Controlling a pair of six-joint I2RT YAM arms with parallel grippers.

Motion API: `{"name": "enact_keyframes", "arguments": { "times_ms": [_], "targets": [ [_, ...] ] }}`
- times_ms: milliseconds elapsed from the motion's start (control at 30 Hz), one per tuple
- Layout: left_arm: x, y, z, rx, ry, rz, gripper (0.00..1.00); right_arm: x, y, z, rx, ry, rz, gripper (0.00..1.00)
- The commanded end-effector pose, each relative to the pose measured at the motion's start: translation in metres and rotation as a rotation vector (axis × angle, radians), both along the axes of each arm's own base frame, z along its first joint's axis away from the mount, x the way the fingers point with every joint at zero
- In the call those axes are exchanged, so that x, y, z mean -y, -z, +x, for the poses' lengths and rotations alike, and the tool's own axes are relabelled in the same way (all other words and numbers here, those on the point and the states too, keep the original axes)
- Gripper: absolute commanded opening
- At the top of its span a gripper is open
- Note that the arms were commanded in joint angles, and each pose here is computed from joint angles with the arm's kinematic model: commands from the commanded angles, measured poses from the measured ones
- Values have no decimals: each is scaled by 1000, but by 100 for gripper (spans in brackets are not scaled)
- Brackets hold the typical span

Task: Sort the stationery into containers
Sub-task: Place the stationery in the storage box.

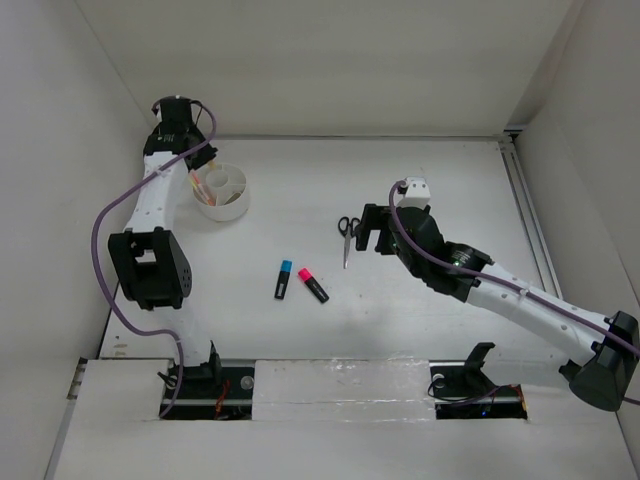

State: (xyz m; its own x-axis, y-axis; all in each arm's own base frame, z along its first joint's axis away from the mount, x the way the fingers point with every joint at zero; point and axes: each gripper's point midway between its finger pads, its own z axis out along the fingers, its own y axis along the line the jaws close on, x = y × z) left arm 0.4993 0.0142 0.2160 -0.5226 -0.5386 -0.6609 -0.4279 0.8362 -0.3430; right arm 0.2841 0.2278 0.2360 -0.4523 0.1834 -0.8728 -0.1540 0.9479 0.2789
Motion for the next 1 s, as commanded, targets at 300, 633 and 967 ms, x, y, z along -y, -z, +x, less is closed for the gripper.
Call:
{"name": "enact_keyframes", "arguments": {
  "times_ms": [300, 633, 967],
  "targets": [
    [-2, -42, -7, 102, 15, 21, 0, -5, -15, 4, 40, -18, 31, 100],
    [0, -62, -13, 163, 20, 21, 0, -6, -13, 1, 37, -38, 28, 100],
    [-5, -86, -20, 234, -5, 42, 0, -8, -11, 3, 34, -49, 25, 100]
  ]
}}
